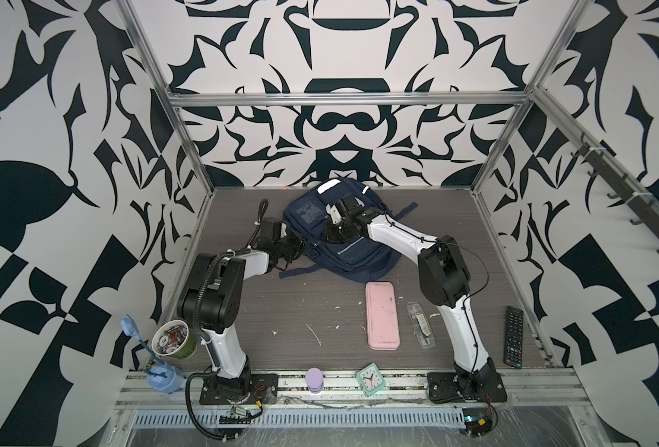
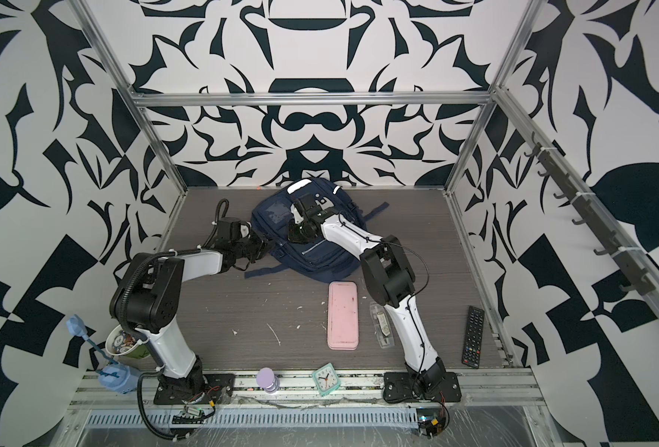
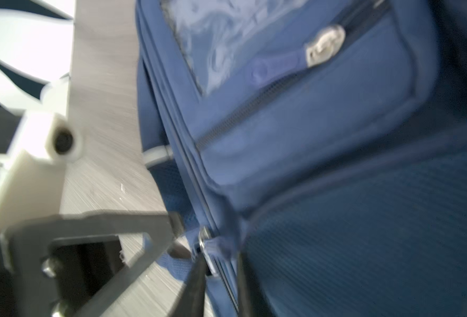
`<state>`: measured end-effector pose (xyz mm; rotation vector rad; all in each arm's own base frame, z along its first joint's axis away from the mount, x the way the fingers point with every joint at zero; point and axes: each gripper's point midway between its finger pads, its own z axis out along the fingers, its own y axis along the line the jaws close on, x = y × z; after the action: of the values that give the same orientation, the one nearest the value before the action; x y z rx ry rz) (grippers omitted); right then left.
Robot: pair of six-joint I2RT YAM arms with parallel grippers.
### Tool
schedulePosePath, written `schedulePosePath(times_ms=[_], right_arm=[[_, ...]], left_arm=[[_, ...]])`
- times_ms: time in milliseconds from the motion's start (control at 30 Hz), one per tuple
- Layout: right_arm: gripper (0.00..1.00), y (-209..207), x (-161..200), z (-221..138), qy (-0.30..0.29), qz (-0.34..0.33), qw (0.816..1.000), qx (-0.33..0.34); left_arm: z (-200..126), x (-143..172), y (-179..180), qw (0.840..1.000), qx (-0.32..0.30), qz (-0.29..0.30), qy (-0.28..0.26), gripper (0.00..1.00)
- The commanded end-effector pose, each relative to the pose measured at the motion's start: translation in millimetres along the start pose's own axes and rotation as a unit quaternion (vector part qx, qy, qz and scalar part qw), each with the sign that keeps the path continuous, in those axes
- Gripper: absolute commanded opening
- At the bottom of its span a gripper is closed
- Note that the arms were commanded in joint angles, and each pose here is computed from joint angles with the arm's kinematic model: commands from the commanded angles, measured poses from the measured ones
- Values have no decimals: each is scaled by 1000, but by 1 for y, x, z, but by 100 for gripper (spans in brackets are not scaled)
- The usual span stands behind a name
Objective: Pack books, pencil case, and school supplies into a backpack
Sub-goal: Unzip the student bag at the top-center of the table, then pick up the pencil case from the bottom-center of the table.
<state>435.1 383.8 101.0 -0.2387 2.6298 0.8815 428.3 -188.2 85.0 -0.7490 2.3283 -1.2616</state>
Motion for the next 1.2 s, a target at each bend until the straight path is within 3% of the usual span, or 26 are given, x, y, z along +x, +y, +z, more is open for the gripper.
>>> schedulePosePath(times_ms=[0, 267, 600, 1000, 1167], right_arm=[[39, 25, -17, -39, -44, -25, 998, -33], [42, 20, 2, -87, -70, -38, 997, -12], [49, -14, 33, -132, -88, -27, 995, 28], [58, -74, 107, -159, -51, 27, 996, 68], [63, -84, 144, -166, -24, 44, 996, 68]], left_arm=[[1, -4, -5, 1000, 0, 8, -2, 29], [-14, -3, -28, 998, -18, 67, -9, 30], [-17, 38, -59, 980, -39, 189, 45, 48], [-16, 135, -68, 933, -30, 313, 173, 60], [-22, 192, -65, 900, 5, 350, 261, 64]])
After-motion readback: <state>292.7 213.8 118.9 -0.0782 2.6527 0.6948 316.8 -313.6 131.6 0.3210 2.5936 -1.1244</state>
